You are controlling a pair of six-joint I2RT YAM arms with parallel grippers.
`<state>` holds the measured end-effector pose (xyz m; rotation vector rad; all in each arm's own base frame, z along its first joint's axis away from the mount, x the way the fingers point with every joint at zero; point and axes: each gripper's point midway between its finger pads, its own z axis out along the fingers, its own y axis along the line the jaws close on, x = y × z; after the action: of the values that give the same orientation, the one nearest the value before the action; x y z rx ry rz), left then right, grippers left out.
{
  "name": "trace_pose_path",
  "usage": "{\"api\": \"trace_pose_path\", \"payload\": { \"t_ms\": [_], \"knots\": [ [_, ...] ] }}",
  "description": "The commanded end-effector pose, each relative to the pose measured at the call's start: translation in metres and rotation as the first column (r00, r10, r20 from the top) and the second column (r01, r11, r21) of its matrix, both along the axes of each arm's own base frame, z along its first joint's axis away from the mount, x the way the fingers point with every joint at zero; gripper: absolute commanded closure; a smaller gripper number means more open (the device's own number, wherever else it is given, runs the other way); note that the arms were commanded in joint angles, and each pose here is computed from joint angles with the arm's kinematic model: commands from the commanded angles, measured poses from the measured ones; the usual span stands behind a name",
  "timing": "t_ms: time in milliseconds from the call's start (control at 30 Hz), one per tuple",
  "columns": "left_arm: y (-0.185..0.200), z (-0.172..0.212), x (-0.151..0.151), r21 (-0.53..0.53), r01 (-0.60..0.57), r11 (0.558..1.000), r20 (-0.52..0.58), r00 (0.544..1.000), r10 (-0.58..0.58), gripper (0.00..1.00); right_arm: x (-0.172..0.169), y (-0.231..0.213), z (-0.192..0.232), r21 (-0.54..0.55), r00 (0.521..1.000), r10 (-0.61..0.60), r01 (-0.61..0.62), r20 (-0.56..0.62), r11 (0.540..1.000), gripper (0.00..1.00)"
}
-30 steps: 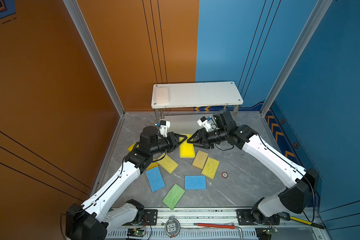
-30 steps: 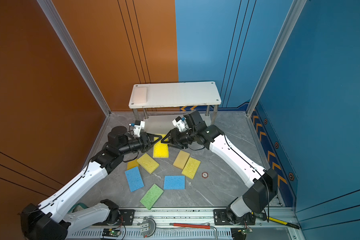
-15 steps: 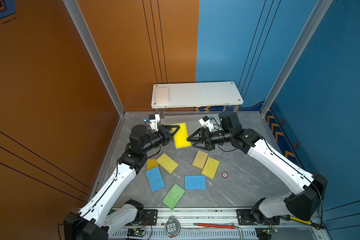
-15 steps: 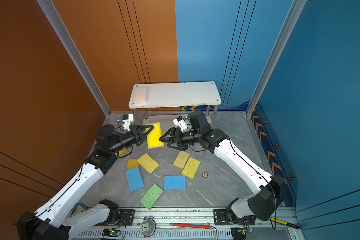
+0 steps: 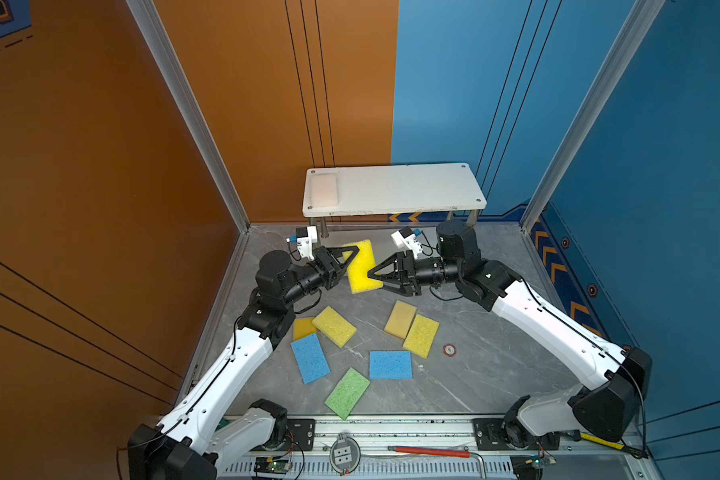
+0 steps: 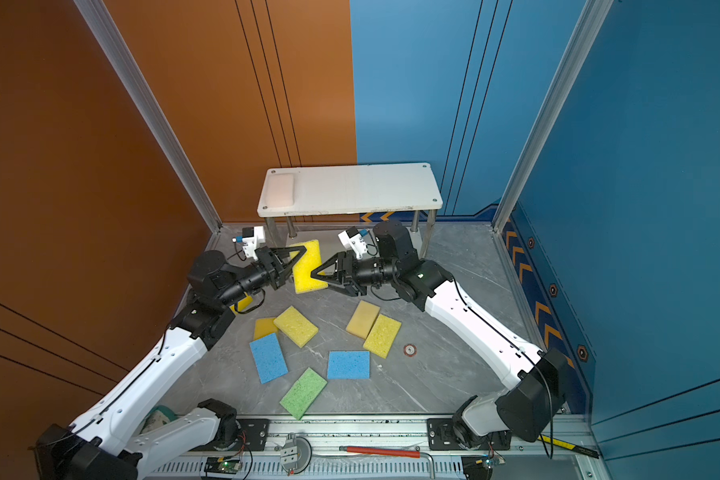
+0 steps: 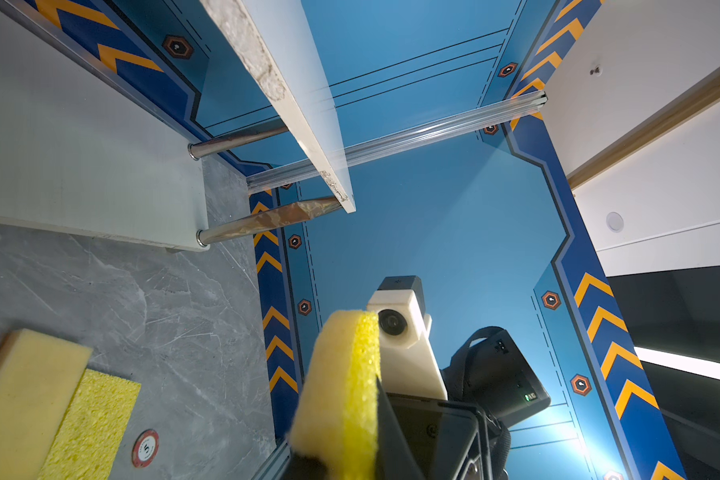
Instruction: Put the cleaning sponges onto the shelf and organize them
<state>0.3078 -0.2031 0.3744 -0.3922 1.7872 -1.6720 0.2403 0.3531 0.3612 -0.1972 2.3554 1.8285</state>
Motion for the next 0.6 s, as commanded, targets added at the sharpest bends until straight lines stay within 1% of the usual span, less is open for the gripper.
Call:
{"api": "trace_pose_path", "payload": {
  "t_ms": [0, 67, 133, 167, 267, 433, 567],
  "knots": [
    [0.007, 0.010, -0.004, -0.019, -0.020, 1.000, 0.042, 0.999, 0.021, 0.86, -0.004, 0.005, 0.007, 0.023, 1.000, 0.009, -0.009, 0.021, 1.000, 0.57],
    [0.010, 0.010, -0.005, -0.022, -0.023, 0.999, 0.042, 0.999, 0.024, 0.86, -0.004, 0.005, 0.007, 0.022, 1.000, 0.006, -0.006, 0.021, 1.000, 0.61],
    [0.012, 0.012, -0.005, -0.025, -0.030, 0.999, 0.045, 0.999, 0.031, 0.86, -0.004, 0.005, 0.007, 0.021, 1.000, 0.000, 0.000, 0.021, 1.000, 0.62],
    [0.013, 0.011, -0.005, -0.025, -0.032, 0.999, 0.043, 0.999, 0.033, 0.86, -0.014, 0.012, 0.007, 0.020, 0.999, 0.027, -0.028, 0.023, 0.999, 0.62],
    [0.015, 0.012, -0.006, -0.028, -0.033, 0.999, 0.046, 0.998, 0.034, 0.86, -0.017, 0.014, 0.006, 0.016, 0.999, 0.027, -0.027, 0.023, 0.999, 0.63],
    [0.014, 0.013, -0.008, -0.030, -0.024, 0.999, 0.045, 0.999, 0.025, 0.86, -0.012, 0.015, 0.009, 0.014, 0.999, 0.002, -0.003, 0.040, 1.000, 0.76],
    [0.016, 0.012, -0.008, -0.033, -0.027, 0.999, 0.041, 0.999, 0.028, 0.86, -0.007, 0.017, 0.013, 0.016, 0.998, -0.018, 0.017, 0.058, 1.000, 0.79]
  ]
}}
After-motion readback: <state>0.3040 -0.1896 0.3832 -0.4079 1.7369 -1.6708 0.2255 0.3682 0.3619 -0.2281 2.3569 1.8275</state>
